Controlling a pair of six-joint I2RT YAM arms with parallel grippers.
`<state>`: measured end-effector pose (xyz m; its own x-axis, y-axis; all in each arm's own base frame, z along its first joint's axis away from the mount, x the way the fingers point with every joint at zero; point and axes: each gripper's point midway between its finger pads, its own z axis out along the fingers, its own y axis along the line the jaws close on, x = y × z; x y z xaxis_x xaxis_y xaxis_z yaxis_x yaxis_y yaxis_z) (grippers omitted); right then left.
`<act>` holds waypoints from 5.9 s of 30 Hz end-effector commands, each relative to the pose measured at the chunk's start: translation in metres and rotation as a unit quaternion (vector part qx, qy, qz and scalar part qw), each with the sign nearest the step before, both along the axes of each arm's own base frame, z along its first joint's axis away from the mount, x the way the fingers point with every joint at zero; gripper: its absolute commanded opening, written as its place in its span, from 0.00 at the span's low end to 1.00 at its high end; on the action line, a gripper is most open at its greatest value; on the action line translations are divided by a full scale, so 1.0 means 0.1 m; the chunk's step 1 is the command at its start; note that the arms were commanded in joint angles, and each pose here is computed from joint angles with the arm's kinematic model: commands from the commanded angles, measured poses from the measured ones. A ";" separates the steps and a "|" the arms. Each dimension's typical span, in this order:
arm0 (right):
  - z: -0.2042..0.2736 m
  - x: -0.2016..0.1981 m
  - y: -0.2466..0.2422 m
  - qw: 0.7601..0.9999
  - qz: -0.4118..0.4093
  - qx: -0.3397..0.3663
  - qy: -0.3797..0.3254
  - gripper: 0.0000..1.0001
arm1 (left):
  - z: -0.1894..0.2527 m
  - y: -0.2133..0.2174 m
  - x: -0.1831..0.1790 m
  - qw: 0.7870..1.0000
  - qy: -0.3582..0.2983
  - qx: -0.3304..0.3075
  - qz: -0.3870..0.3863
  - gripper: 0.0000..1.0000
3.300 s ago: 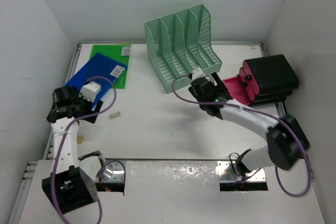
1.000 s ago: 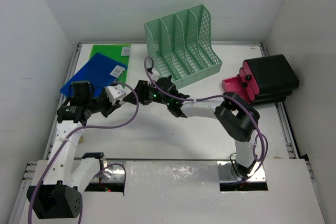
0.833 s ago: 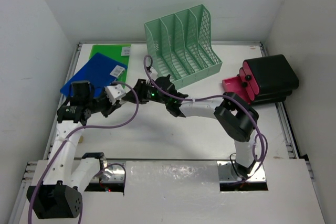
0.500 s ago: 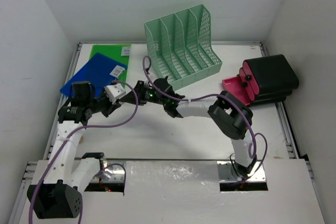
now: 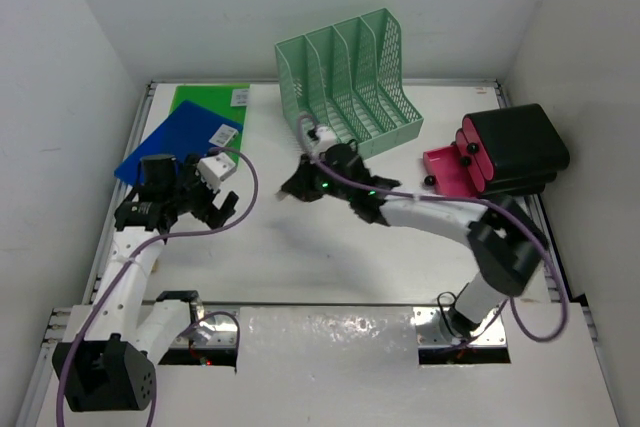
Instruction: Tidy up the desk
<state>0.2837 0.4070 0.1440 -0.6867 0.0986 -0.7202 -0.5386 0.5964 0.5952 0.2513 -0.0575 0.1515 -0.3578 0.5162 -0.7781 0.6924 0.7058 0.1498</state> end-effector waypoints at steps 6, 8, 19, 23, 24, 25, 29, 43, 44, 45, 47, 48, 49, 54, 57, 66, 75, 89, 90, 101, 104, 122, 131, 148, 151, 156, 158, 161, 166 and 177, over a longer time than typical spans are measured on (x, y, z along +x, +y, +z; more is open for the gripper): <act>0.07 0.72 -2.74 0.877 -0.238 -0.409 -0.088 0.00 | -0.23 0.50 0.15 0.982 0.022 0.043 0.184 1.00; 0.06 0.79 -3.20 0.819 -0.276 -0.499 -0.067 0.00 | -0.31 0.58 0.14 0.976 0.032 0.053 0.211 1.00; -0.08 1.22 -4.30 0.619 -0.244 -0.742 0.081 0.00 | -0.39 0.87 0.04 0.957 0.017 0.109 0.267 1.00; -0.25 1.27 -4.42 0.587 -0.235 -0.767 0.104 0.07 | -0.43 0.99 -0.02 0.948 0.022 0.135 0.289 1.00; -0.32 1.27 -4.45 0.587 -0.231 -0.768 0.111 0.10 | -0.46 1.01 -0.04 0.945 0.026 0.140 0.293 1.00; -0.35 1.27 -4.44 0.591 -0.230 -0.765 0.112 0.13 | -0.47 1.06 -0.05 0.941 0.027 0.149 0.303 1.00; -0.46 1.24 -4.41 0.608 -0.224 -0.753 0.117 0.50 | -0.54 1.13 -0.10 0.934 0.035 0.166 0.315 1.00; 0.18 1.25 -4.02 0.736 -0.269 -0.621 0.029 0.72 | -0.84 1.79 -0.70 0.887 0.110 0.253 0.371 0.92; 0.30 1.23 -3.91 0.756 -0.271 -0.596 0.006 0.72 | -0.84 1.93 -0.82 0.875 0.123 0.246 0.398 0.80; 0.36 1.22 -3.86 0.767 -0.271 -0.582 -0.004 0.72 | -0.86 1.94 -0.84 0.883 0.130 0.238 0.384 0.75; 0.52 1.17 -3.73 0.793 -0.275 -0.543 -0.031 0.72 | -0.95 1.96 -1.02 0.883 0.169 0.220 0.379 0.72; 0.57 1.15 -3.70 0.798 -0.276 -0.535 -0.039 0.72 | -0.99 1.98 -1.05 0.881 0.179 0.217 0.381 0.73; 0.62 1.13 -3.68 0.800 -0.281 -0.528 -0.048 0.72 | -1.08 1.97 -1.13 0.878 0.205 0.212 0.378 0.74; 0.82 1.00 -3.46 0.807 -0.272 -0.516 -0.094 0.73 | -1.34 1.89 -1.25 0.876 0.262 0.168 0.367 0.65; 0.86 0.96 -3.41 0.805 -0.266 -0.519 -0.107 0.73 | -1.41 1.85 -1.24 0.884 0.273 0.153 0.347 0.54; 0.81 0.93 -3.36 0.798 -0.267 -0.528 -0.116 0.73 | -1.54 1.83 -1.16 0.879 0.308 0.115 0.346 0.33; 0.79 0.93 -3.33 0.787 -0.249 -0.551 -0.124 0.73 | -1.44 1.87 -1.01 0.883 0.289 0.099 0.355 0.58; 0.75 0.91 -3.31 0.782 -0.240 -0.562 -0.123 0.73 | -1.60 1.93 -1.08 0.866 0.307 0.110 0.380 0.25; 0.75 0.92 -3.31 0.782 -0.240 -0.561 -0.123 0.73 | -1.61 1.92 -1.08 0.866 0.308 0.109 0.378 0.25; 0.72 0.82 -2.91 0.840 -0.178 -0.496 -0.128 0.73 | -1.07 1.74 -0.72 0.924 0.211 0.065 0.313 0.00; 0.86 0.70 -2.40 0.914 -0.130 -0.352 -0.158 0.73 | -0.49 1.55 -0.39 0.961 0.105 0.032 0.255 0.00; 1.32 0.07 -0.43 0.989 0.019 0.050 -0.135 0.64 | 0.85 -0.80 0.06 0.996 -0.041 -0.032 -0.075 0.00; 1.10 0.05 -0.03 0.992 0.045 0.085 -0.078 0.57 | 0.80 -0.91 -0.10 0.990 -0.061 -0.011 -0.131 0.00; 1.07 -0.26 0.37 0.980 0.143 0.123 -0.059 0.53 | 0.78 -0.86 -0.07 0.991 -0.067 0.000 -0.118 0.00; 1.02 -0.26 0.43 0.980 0.151 0.117 -0.051 0.52 | 0.76 -0.87 -0.06 0.991 -0.063 0.000 -0.117 0.00; 0.87 -0.26 0.54 0.980 0.165 0.112 -0.021 0.52 | 0.79 -0.87 -0.07 0.990 -0.072 0.000 -0.121 0.00; 0.85 -0.25 0.59 0.977 0.171 0.123 -0.013 0.50 | 0.77 -0.87 -0.06 0.989 -0.074 0.002 -0.125 0.00; 0.84 -0.30 0.66 0.972 0.193 0.136 0.007 0.39 | 0.74 -0.85 -0.04 0.990 -0.078 0.008 -0.121 0.00; 0.76 -0.33 0.63 0.974 0.193 0.121 0.015 0.12 | 0.77 -0.73 0.07 0.990 -0.109 0.029 -0.086 0.00; 0.69 -0.36 0.61 0.974 0.193 0.116 0.029 0.00 | 0.73 -0.68 0.10 0.991 -0.110 0.038 -0.073 0.00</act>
